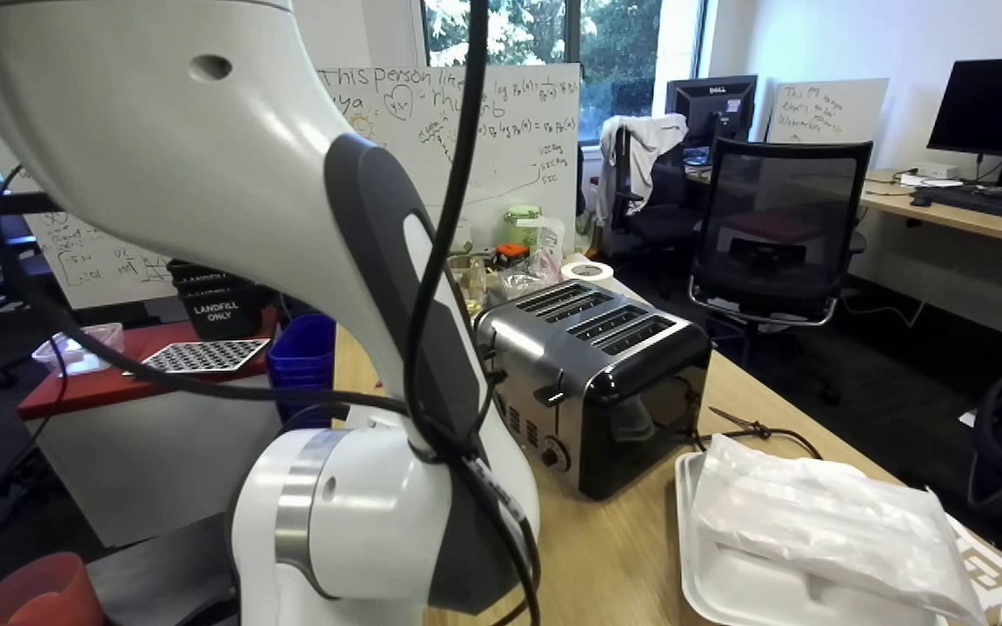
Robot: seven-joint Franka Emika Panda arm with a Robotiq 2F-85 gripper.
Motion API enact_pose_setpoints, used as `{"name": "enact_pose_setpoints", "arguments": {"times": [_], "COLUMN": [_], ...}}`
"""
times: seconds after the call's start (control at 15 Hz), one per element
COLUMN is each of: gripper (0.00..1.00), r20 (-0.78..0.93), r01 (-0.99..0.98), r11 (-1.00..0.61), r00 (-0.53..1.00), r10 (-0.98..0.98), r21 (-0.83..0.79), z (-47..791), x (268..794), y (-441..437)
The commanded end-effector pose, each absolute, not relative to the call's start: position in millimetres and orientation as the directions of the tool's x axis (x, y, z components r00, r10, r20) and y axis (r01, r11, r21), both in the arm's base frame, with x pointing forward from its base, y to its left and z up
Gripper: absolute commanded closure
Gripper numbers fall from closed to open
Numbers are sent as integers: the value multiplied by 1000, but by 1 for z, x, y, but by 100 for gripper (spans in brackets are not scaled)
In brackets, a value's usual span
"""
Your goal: Turn the toaster knob
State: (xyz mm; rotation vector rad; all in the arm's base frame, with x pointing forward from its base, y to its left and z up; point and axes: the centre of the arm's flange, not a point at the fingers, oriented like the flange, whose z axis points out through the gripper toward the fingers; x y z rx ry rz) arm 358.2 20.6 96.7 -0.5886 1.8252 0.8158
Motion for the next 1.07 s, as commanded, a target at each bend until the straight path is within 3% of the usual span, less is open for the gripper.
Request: {"name": "enact_pose_setpoints", "arguments": {"times": [0.0,0.53,1.0], "gripper": [0,0,0], "r20": [-923,-920,-915], "r01": [-704,-702,-528], "r11": [658,658,817], "r00": [-384,-390,-404], "r10": [-33,-32,-2], "r21": [269,274,231], "z": [100,99,105], "x": [360,359,361], "y": [19,19,32]}}
